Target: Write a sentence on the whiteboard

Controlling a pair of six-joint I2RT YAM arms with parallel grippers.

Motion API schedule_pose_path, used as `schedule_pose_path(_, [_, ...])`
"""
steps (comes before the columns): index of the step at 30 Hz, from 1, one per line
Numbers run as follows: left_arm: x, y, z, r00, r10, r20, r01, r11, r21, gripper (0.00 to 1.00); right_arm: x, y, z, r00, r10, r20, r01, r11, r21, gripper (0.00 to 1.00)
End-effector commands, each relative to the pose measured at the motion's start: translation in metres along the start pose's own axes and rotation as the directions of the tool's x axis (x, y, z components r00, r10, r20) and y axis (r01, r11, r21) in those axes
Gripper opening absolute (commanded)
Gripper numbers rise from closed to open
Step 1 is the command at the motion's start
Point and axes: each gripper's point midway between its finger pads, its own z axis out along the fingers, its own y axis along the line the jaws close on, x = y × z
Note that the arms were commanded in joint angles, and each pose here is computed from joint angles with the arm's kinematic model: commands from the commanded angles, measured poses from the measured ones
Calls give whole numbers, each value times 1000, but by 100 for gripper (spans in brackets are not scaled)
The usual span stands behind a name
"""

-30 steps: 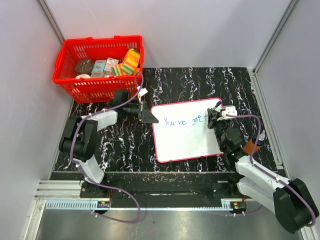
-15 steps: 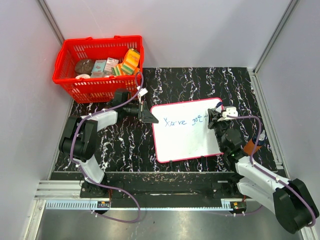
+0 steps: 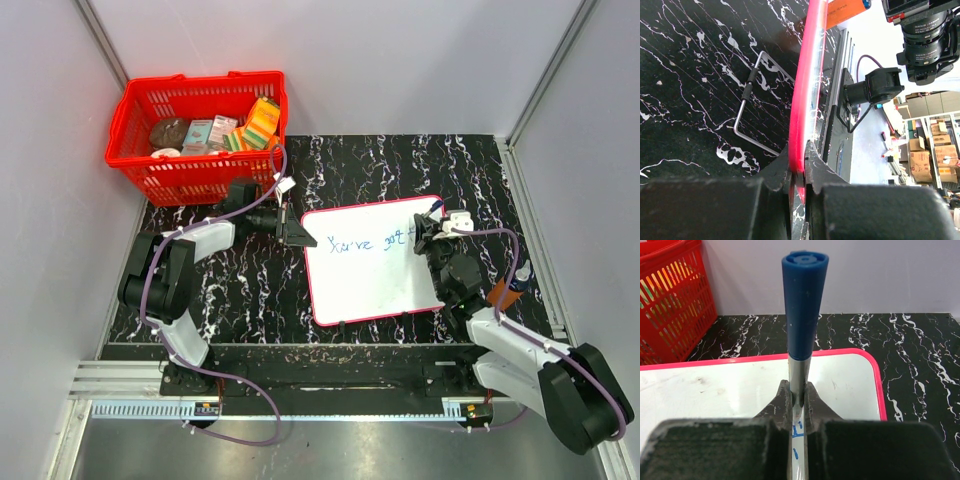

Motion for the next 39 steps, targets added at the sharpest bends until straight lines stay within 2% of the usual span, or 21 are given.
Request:
schedule_pose_path(1, [0,28,6,984,178,0,-176,975,-138,0,-9,-8,5,999,-5,32,4,999,38,0])
schedule_pose_path(14, [-1,28,6,983,182,1,-180,974,-141,0,5,-8,-18,999,-18,-32,18,1000,-2,0])
schedule_pose_path(21, [-1,28,6,984,179,0,-177,974,-141,0,14,-4,-23,998,26,-54,-27,999,-23,0])
schedule_pose_path(32, [-4,28,5,985,174,-6,-173,973,-153,0,-17,-8,-13,999,31,33,-32,999,17,0])
schedule_pose_path(39, [-8,30,-6,983,168,-71,-179,960,-213,0,-39,4,-2,996,32,81,-30,999,-26,0])
